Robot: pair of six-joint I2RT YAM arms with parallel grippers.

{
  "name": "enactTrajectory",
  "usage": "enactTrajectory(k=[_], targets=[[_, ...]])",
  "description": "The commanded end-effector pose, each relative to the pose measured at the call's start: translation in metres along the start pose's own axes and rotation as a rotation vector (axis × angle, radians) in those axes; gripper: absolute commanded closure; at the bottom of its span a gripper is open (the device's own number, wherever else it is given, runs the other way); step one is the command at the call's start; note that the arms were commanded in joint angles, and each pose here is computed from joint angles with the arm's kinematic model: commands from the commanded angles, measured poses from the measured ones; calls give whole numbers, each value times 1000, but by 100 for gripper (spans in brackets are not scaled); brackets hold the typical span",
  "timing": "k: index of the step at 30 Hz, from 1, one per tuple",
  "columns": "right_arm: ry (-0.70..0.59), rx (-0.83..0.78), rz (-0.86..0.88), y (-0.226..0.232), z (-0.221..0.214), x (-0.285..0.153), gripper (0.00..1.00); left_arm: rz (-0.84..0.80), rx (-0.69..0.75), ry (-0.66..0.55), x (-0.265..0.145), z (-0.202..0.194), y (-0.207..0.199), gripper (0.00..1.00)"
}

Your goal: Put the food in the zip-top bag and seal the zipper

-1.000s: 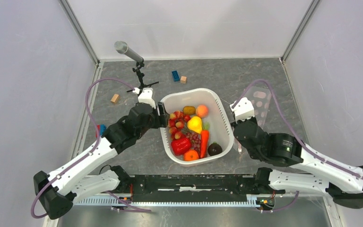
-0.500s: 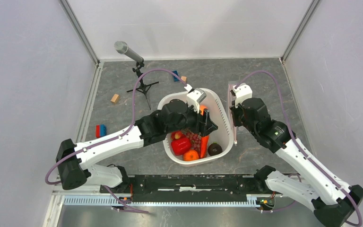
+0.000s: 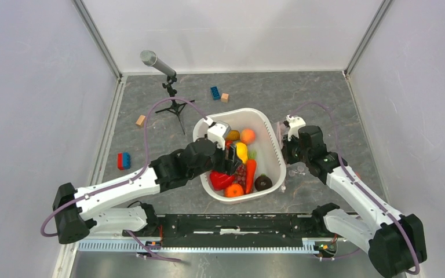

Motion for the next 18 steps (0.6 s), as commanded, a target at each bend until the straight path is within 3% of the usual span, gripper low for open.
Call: enactTrajectory(k=[1,8,18], targets=[[-173,76,203,17,18,7,100,72,-11,-111,-18,13,7,26],[-241,213,310,49,12,17,100,135,-24,-155,-33,23,12,25],[-259,181,438,108,32,30,100,143,-33,-184,-48,29,14,23]])
Point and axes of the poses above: each gripper's point midway between its finger pads, its own x axis out along the fingers, its own y axis along the line the jaws close on, z = x × y, the point moved 10 cm from there along -x, back along the fingers, and after that the axes turned 13 degrees about -x, right-handed, at the moved point
